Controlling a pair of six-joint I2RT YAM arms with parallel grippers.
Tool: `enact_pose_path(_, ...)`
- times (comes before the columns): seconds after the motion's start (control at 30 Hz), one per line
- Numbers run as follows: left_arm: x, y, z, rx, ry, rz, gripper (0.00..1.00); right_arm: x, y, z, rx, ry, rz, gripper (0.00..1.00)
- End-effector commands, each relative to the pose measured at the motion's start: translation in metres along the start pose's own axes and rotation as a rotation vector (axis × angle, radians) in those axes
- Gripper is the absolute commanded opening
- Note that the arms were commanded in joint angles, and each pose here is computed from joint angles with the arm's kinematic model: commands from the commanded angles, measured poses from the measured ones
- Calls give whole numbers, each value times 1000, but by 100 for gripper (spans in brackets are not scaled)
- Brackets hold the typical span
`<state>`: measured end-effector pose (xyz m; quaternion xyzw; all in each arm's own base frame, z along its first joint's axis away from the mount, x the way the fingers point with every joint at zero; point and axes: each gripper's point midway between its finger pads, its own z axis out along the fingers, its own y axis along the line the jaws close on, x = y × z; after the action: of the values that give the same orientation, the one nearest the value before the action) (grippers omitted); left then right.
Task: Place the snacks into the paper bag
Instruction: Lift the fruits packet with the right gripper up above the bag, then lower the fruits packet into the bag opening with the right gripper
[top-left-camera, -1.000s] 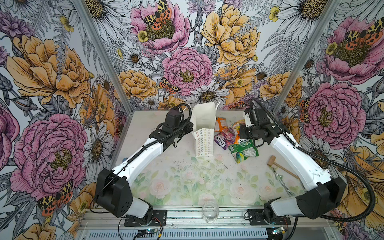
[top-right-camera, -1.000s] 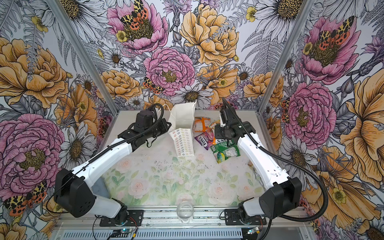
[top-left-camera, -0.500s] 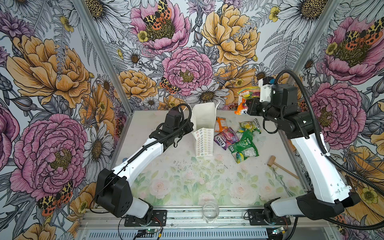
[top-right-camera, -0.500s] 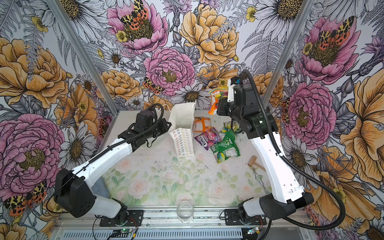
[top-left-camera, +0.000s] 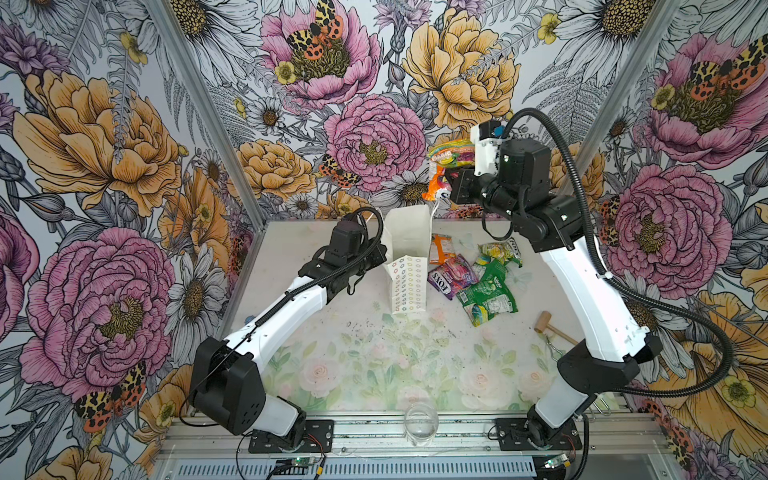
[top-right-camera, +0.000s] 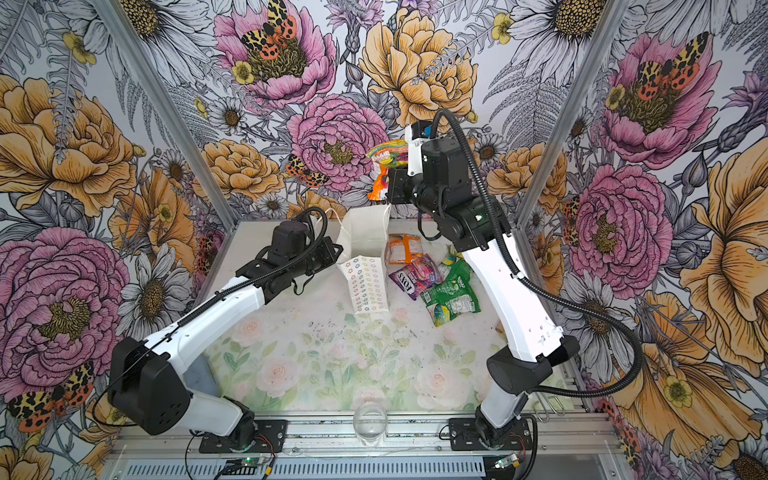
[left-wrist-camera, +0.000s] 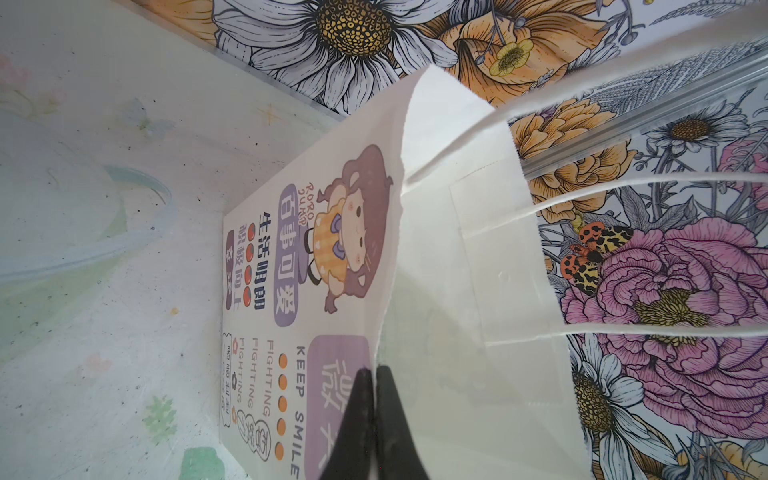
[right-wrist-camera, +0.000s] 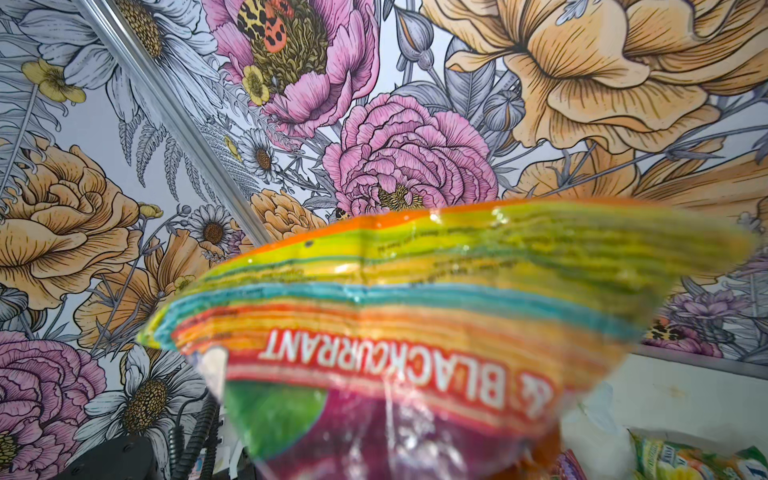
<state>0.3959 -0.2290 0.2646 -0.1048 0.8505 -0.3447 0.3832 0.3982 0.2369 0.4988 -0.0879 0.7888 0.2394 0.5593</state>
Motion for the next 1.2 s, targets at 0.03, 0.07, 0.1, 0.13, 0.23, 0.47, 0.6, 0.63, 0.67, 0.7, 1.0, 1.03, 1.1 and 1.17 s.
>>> enact_pose_path(0.03, -1, -7, -5, 28, 0, -6, 0, -30, 21, 0, -56, -114, -4, 0)
enact_pose_path(0.07, -1, -7, -5, 28, -1, -6, 0, -29, 24, 2, -61, -113, -5, 0)
enact_pose_path(0.1, -1, -7, -5, 29, -2, -7, 0, -29, 27, 5, -68, -113, -6, 0)
enact_pose_path(0.13, -1, -7, -5, 27, -2, -8, 0, -28, 31, 8, -75, -111, -5, 0)
enact_pose_path(0.23, -1, -7, -5, 29, -1, -7, 0, -22, 39, 19, -86, -100, -1, 0)
enact_pose_path(0.47, -1, -8, -6, 34, -1, -7, 0, 3, 45, 50, -70, -42, 12, 0)
enact_pose_path(0.6, -2, -10, -8, 43, -4, -8, 0, 21, 41, 68, -42, 0, 48, 0)
enact_pose_path(0.63, -1, -9, -7, 42, -4, -8, 0, 25, 40, 72, -38, 9, 56, 0)
enact_pose_path(0.67, -2, -10, -8, 43, -6, -7, 0, 29, 39, 76, -34, 19, 63, 0)
enact_pose_path(0.7, -1, -9, -7, 42, -4, -9, 0, 34, 38, 79, -32, 30, 67, 0)
enact_pose_path(1.0, 1, -6, -8, 42, -6, -14, 0, 71, 21, 96, 48, 110, 88, 0)
enact_pose_path(1.03, 2, -5, -8, 42, -5, -15, 0, 75, 19, 97, 54, 121, 89, 0)
enact_pose_path(1.1, 2, -4, -9, 40, -9, -16, 0, 85, 16, 98, 65, 143, 90, 0)
enact_pose_path(1.17, 1, -3, -9, 39, -11, -18, 0, 94, 12, 99, 79, 164, 90, 0)
